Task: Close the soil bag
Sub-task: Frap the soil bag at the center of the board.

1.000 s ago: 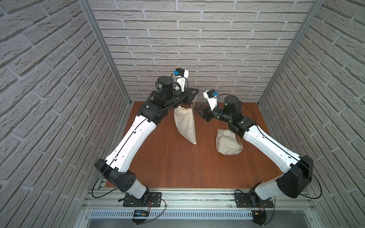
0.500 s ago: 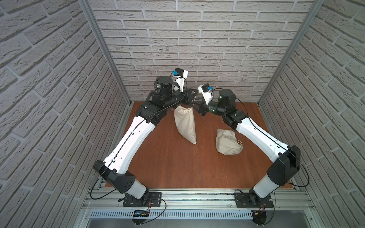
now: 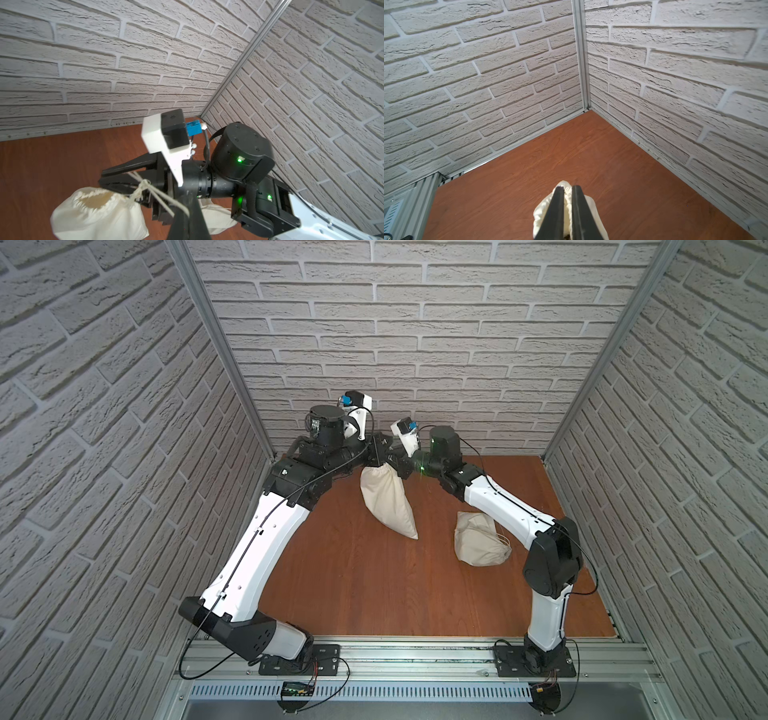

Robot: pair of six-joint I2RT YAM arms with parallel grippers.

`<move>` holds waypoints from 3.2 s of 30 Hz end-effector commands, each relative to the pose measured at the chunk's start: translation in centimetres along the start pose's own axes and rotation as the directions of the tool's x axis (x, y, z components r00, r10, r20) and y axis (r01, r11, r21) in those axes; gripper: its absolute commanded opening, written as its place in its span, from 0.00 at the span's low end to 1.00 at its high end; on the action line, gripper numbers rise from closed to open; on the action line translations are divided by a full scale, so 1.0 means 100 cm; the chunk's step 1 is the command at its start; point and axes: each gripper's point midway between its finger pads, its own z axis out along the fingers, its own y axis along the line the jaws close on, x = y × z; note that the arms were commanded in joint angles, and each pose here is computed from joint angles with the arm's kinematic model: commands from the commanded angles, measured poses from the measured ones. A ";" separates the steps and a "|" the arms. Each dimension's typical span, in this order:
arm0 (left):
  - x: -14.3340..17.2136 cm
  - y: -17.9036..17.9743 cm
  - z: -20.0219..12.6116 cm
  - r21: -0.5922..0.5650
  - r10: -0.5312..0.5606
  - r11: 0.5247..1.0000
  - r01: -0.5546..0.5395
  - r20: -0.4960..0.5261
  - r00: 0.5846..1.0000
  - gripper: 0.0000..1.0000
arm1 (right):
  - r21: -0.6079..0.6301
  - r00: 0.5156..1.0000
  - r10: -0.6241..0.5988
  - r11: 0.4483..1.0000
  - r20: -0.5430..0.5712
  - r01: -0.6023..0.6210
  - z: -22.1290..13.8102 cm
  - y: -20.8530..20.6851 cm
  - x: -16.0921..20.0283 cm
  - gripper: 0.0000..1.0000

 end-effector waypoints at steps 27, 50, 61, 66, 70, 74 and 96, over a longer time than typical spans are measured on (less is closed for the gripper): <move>-0.093 0.020 -0.091 0.111 -0.109 0.991 0.068 0.418 0.902 0.00 | 0.800 0.906 0.269 0.588 -0.328 0.115 -0.167 -0.214 0.106 0.18; -0.030 0.095 -0.006 0.029 -0.214 0.977 0.213 0.237 0.948 0.00 | 0.886 0.878 0.359 0.444 -0.315 0.137 -0.250 -0.210 0.177 0.20; -0.087 0.063 -0.032 0.002 -0.085 0.996 0.088 0.285 0.955 0.00 | 0.887 0.966 0.171 0.452 -0.192 0.096 -0.266 -0.210 0.038 0.20; -0.089 0.066 -0.026 -0.010 -0.087 0.996 0.093 0.273 0.958 0.00 | 0.850 0.964 0.191 0.524 -0.185 0.059 -0.250 -0.197 0.044 0.20; -0.057 0.079 -0.018 -0.025 -0.137 0.989 0.147 0.237 0.962 0.00 | 0.858 0.931 0.279 0.509 -0.237 0.065 -0.251 -0.202 0.105 0.20; -0.033 0.086 -0.029 -0.054 -0.151 0.984 0.170 0.252 0.956 0.00 | 0.892 0.884 0.379 0.445 -0.273 0.085 -0.266 -0.212 0.168 0.21; -0.002 0.058 -0.026 -0.111 0.015 0.994 0.009 0.213 0.977 0.00 | 0.766 0.913 0.333 0.641 -0.233 -0.038 -0.221 -0.184 0.159 0.22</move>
